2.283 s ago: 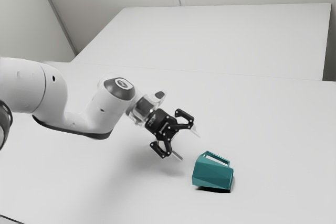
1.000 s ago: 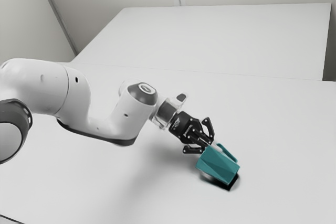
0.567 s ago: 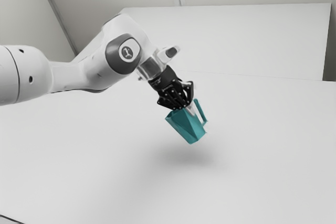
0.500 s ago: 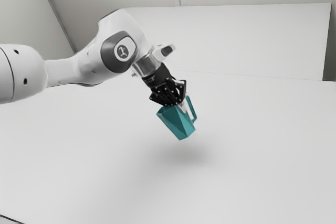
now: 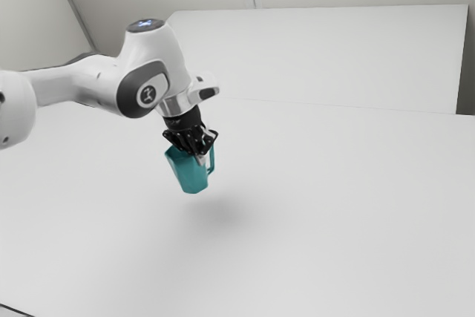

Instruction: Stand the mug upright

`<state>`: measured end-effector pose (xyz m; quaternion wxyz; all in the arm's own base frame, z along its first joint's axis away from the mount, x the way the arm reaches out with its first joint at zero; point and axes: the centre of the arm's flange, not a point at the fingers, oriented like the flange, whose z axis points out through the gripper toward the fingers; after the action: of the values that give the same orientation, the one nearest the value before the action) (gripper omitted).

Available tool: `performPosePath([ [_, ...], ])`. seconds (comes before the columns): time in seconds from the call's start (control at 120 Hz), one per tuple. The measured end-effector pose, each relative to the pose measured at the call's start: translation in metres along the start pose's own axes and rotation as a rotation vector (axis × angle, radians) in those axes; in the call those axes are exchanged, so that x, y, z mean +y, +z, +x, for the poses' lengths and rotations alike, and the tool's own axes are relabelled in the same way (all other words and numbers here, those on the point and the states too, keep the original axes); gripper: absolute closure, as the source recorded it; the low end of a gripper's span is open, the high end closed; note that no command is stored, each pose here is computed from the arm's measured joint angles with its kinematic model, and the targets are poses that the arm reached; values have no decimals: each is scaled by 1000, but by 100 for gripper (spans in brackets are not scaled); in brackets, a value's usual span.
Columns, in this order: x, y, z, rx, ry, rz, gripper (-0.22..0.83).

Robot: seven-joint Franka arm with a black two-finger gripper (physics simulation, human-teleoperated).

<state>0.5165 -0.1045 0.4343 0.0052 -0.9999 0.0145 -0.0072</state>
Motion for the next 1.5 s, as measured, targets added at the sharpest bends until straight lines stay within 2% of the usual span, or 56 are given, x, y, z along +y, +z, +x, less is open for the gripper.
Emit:
performPosePath([
  [0.175,-18,23,-1,-5,-23,21,78],
  [0.45,-40,65,19,50,-41,44,78],
  [0.767,-35,90,21,82,-25,45,79],
  [0.95,-37,71,22,122,-27,35,39],
  [1.075,-37,51,19,148,-26,30,22],
  [1.25,-36,5,18,195,-29,16,10],
  [1.5,-23,-74,33,202,-10,26,3],
])
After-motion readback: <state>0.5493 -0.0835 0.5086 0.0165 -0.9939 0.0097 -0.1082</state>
